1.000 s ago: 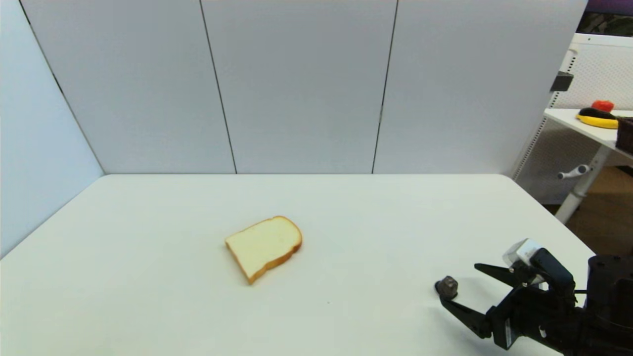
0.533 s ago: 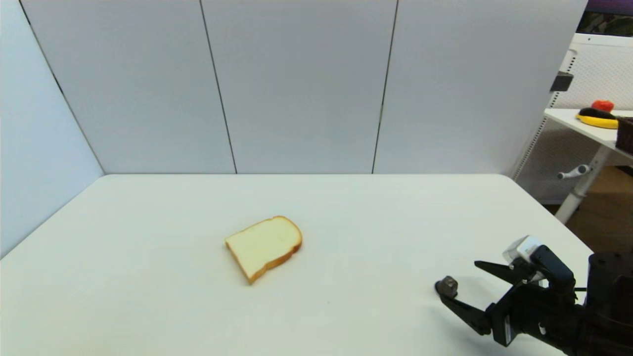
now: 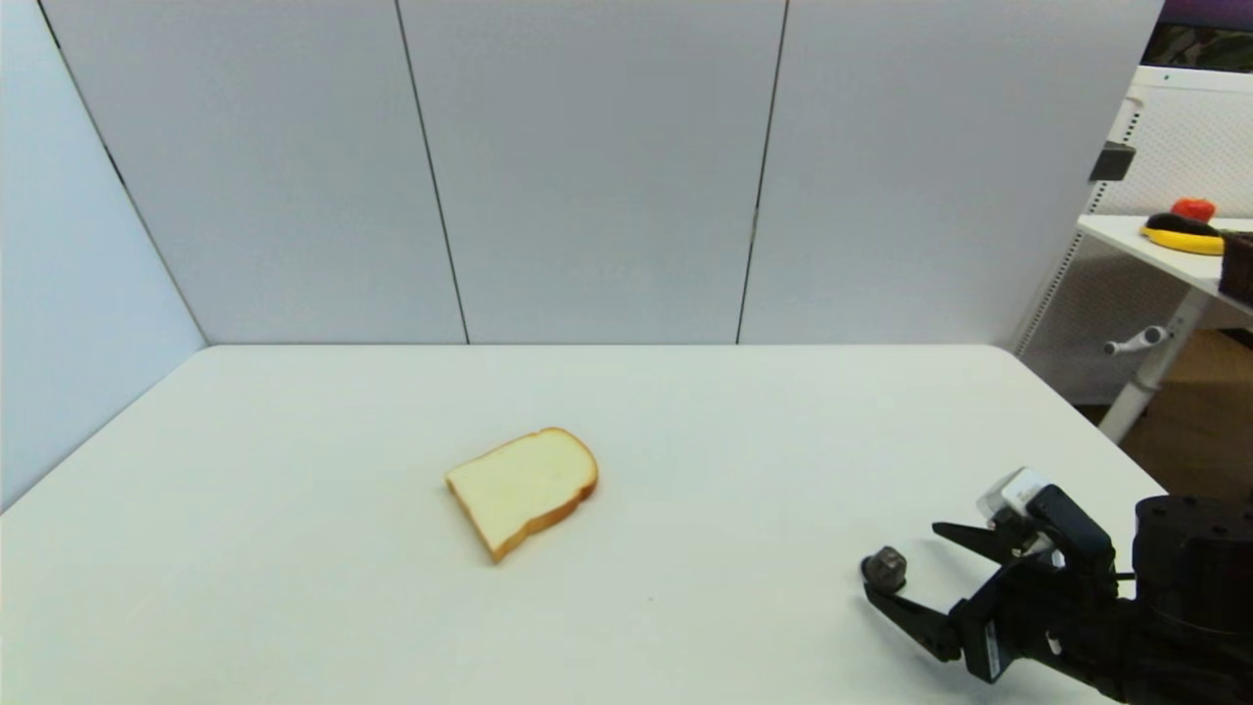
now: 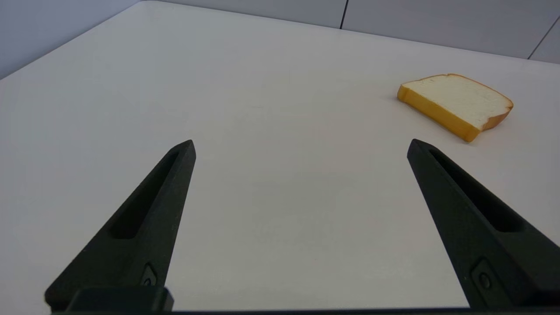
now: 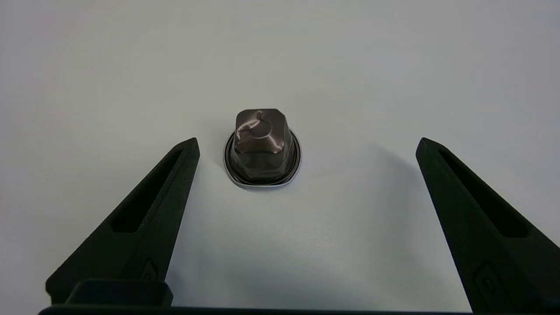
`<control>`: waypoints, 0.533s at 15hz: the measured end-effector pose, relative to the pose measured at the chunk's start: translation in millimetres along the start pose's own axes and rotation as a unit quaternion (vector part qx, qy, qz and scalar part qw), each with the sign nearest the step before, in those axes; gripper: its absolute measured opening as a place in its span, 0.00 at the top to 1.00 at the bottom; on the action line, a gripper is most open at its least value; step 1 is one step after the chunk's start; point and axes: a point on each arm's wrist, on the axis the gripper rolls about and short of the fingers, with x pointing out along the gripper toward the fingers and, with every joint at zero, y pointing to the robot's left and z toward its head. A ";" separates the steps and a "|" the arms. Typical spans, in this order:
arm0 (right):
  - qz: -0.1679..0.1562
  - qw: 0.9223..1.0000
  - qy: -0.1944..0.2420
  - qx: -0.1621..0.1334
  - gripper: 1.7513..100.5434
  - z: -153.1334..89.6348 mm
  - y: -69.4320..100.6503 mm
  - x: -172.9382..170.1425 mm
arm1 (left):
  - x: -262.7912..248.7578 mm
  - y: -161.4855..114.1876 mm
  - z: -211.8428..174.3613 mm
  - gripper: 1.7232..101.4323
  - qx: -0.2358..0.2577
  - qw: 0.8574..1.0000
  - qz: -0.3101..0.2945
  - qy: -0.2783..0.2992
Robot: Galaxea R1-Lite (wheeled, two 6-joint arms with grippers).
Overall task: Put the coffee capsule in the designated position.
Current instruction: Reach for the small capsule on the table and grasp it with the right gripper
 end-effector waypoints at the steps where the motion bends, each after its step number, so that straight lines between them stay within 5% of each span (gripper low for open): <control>1: 0.001 1.000 0.002 0.001 0.03 -0.9 0.2 0.3 | 0.0 0.0 0.0 0.04 0.000 1.000 0.000 0.000; 8: 0.002 1.000 0.002 0.005 0.03 -0.3 0.0 2.5 | 0.0 0.0 0.0 0.04 0.000 1.000 0.000 0.000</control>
